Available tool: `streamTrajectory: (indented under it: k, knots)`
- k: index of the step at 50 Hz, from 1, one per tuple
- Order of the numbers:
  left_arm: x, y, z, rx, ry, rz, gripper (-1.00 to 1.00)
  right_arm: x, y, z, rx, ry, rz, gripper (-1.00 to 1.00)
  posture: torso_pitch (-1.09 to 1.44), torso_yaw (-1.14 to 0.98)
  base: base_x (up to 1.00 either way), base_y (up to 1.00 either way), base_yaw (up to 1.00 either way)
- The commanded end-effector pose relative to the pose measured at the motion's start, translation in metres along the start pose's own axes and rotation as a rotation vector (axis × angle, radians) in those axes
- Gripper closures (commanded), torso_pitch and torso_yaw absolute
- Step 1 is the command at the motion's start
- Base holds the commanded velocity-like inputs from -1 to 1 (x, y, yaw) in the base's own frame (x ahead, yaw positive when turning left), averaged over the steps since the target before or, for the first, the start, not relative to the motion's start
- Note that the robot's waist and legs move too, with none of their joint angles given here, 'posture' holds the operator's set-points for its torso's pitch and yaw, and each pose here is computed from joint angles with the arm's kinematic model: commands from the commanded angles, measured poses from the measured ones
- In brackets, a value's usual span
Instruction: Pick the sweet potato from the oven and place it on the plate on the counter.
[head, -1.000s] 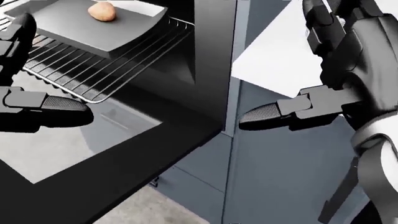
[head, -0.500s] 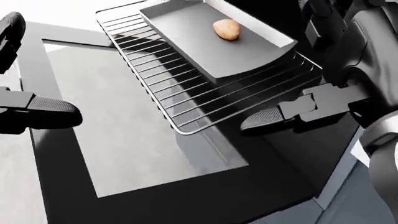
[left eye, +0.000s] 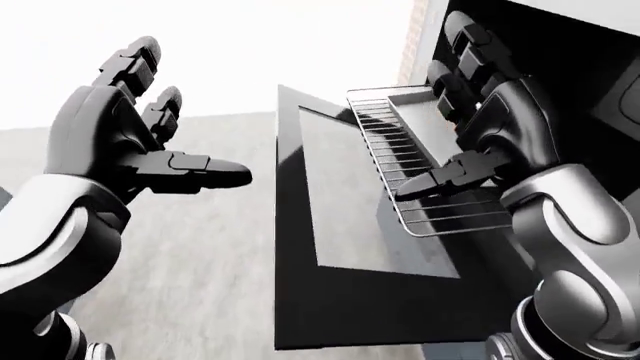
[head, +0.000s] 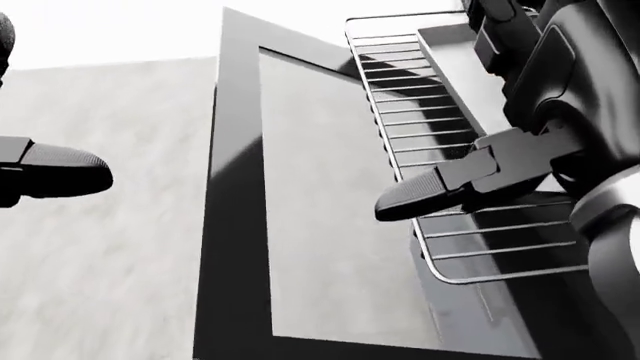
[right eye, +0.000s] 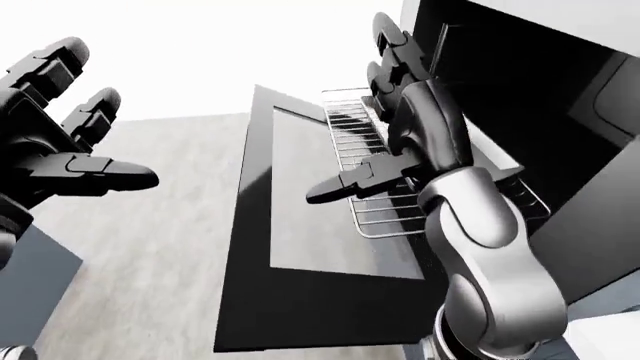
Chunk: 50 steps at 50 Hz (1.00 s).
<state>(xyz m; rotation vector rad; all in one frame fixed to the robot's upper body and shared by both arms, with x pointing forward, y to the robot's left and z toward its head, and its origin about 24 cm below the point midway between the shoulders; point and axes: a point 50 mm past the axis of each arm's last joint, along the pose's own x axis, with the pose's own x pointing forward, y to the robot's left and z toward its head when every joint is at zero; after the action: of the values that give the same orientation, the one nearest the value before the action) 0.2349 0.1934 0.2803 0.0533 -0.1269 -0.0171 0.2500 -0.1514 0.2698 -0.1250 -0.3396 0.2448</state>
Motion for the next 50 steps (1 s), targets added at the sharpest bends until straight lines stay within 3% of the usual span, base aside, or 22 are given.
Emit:
streamTrajectory:
  k: [1, 13, 24, 50]
  knots:
    - [-0.003, 0.000, 0.012, -0.004, -0.067, -0.006, -1.00, -0.001, -0.004, 0.012, -0.022, -0.062, -0.031, -1.00, 0.00, 0.00, 0.00, -0.49, 0.00]
    - [-0.003, 0.005, 0.017, -0.003, -0.074, 0.003, -1.00, 0.003, 0.001, 0.013, -0.035, -0.067, -0.012, -1.00, 0.00, 0.00, 0.00, -0.42, 0.00]
    - [-0.006, 0.009, 0.017, -0.004, -0.073, 0.012, -1.00, 0.006, 0.004, 0.013, -0.022, -0.067, -0.008, -1.00, 0.00, 0.00, 0.00, 0.00, 0.95]
    - [-0.005, 0.013, 0.016, 0.001, -0.073, 0.016, -1.00, 0.020, 0.004, 0.019, -0.039, -0.053, -0.018, -1.00, 0.00, 0.00, 0.04, 0.00, 0.01]
